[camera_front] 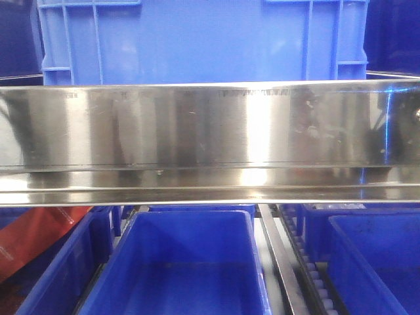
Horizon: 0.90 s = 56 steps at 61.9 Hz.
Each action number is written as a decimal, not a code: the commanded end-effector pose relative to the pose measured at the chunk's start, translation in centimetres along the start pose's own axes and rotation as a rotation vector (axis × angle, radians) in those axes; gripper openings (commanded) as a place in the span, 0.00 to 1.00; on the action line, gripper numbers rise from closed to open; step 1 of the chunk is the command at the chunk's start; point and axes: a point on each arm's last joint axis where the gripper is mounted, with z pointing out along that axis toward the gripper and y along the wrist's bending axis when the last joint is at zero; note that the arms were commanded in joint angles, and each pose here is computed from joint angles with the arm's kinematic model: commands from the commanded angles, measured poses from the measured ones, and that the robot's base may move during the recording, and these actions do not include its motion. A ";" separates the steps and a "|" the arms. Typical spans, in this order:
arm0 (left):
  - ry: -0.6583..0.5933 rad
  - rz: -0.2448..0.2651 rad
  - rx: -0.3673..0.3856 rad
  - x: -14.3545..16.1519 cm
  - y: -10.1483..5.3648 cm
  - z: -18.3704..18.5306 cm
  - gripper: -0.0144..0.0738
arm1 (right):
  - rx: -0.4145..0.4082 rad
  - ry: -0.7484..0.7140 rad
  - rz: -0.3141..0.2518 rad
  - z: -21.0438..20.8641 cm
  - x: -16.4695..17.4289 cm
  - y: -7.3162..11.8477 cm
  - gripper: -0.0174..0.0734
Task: Place cylindrical capacitor in blue bin on shelf
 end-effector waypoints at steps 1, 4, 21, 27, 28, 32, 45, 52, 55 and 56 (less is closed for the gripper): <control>-0.024 -0.003 0.009 -0.2 -0.1 -0.1 0.04 | 0.005 -0.022 -0.016 0.0 -0.2 0.0 0.01; -0.024 -0.003 0.009 -0.2 -0.1 -0.1 0.04 | 0.005 -0.022 -0.016 0.0 -0.2 0.0 0.01; -0.024 -0.003 0.009 -0.2 -0.1 -0.1 0.04 | 0.005 -0.022 -0.016 0.0 -0.2 0.0 0.01; -0.024 0.052 -0.005 -0.2 0.1 -0.2 0.04 | 0.005 -0.022 -0.016 0.0 -0.2 0.0 0.01; -0.025 0.055 -0.012 -0.1 0.1 -0.2 0.04 | 0.005 -0.022 -0.016 0.0 -0.2 0.0 0.01; -0.020 0.070 -0.036 0.2 0.4 -0.5 0.04 | 0.005 -0.022 -0.016 0.0 -0.2 0.0 0.01; -0.036 0.139 -0.230 2.7 2.2 -3.0 0.04 | 0.005 -0.022 -0.016 0.0 -0.2 0.0 0.01; -0.049 0.147 -0.341 4.6 2.8 -4.4 0.04 | 0.005 -0.022 -0.016 0.0 -0.2 0.0 0.01; -0.064 0.148 -0.383 5.1 3.0 -5.0 0.04 | 0.005 -0.022 -0.016 0.0 -0.2 0.0 0.01; -0.067 0.147 -0.394 5.4 3.0 -5.2 0.04 | 0.005 -0.022 -0.016 0.0 -0.2 0.0 0.01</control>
